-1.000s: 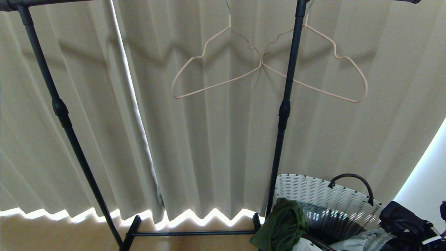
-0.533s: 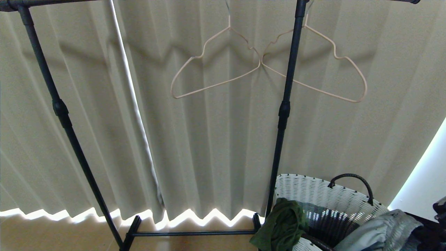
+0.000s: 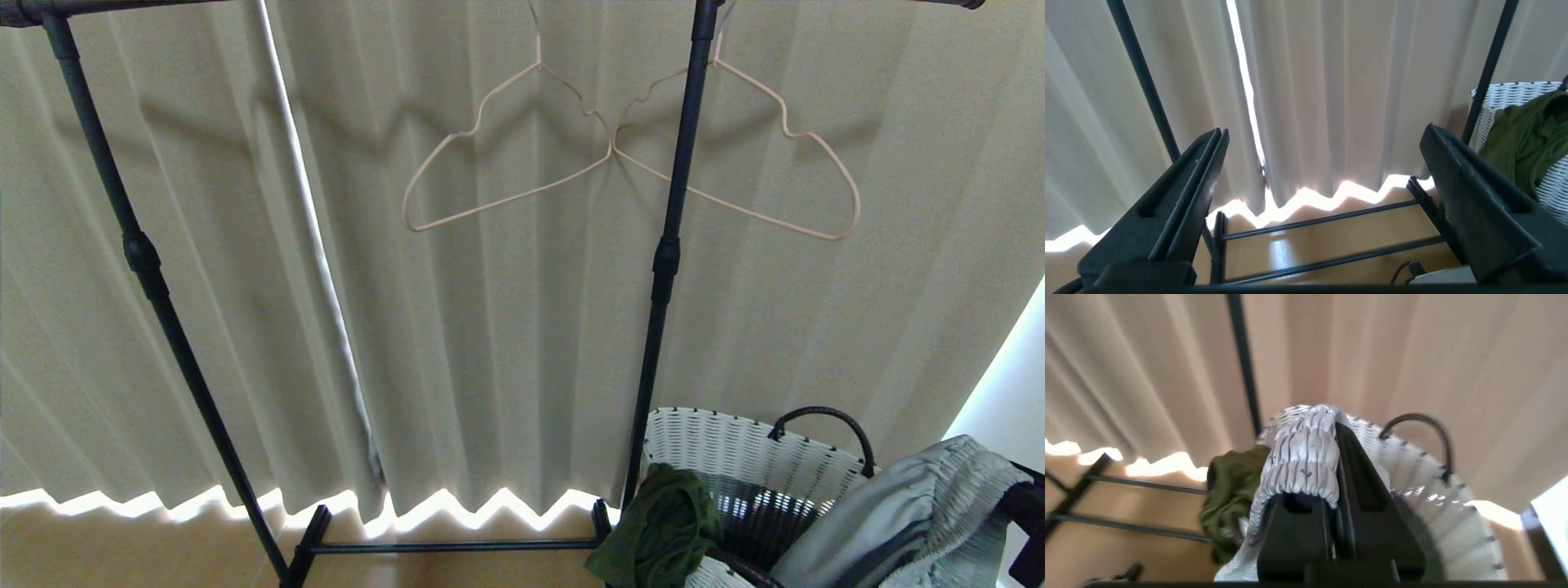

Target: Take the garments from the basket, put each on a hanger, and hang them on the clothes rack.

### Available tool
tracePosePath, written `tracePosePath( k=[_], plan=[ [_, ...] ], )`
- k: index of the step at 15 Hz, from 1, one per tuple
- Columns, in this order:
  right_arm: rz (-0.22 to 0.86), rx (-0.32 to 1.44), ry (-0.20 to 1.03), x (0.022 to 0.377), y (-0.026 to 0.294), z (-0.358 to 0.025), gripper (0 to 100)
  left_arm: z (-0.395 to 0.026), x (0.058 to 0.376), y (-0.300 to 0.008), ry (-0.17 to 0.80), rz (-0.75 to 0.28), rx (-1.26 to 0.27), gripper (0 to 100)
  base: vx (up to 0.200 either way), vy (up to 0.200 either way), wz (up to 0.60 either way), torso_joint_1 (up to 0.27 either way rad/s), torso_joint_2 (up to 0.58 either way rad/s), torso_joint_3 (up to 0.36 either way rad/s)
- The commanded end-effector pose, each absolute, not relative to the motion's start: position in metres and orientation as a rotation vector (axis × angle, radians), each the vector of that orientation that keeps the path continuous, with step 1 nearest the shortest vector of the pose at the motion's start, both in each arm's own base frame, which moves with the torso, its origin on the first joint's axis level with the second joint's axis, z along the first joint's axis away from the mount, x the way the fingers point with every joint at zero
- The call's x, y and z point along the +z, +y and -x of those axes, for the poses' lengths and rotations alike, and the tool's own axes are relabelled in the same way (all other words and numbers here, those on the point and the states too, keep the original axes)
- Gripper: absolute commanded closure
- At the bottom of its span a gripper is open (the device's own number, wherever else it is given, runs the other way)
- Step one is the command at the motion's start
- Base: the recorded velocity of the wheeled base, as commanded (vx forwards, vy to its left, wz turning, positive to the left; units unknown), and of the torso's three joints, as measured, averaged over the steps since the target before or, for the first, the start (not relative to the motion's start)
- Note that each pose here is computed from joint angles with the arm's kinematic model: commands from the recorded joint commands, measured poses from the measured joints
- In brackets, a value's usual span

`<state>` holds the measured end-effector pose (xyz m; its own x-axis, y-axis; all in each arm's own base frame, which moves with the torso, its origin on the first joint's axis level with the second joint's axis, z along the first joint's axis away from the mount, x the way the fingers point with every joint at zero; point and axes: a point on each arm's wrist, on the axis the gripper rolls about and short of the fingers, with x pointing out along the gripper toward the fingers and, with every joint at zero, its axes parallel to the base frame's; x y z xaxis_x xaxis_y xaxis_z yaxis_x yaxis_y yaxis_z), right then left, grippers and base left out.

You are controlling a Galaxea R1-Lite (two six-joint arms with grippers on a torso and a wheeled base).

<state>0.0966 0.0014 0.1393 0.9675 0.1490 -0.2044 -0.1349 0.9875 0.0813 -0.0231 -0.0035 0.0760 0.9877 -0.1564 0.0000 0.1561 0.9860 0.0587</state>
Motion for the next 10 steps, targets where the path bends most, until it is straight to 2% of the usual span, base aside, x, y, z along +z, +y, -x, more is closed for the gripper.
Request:
tracePosePath(
  k=[1,10],
  plan=[
    [-0.066,0.151,0.189,0.136,0.002,-0.086,100,0.023,0.076,-0.003,-0.005,-0.060,-0.158,0,-0.200,0.000,0.00,-0.002,0.00,0.002],
    [0.066,0.165,0.275,0.121,0.003,-0.057,100,0.023,0.076,-0.003,-0.005,-0.060,-0.156,0,-0.200,0.000,0.00,0.000,0.00,0.004]
  ],
)
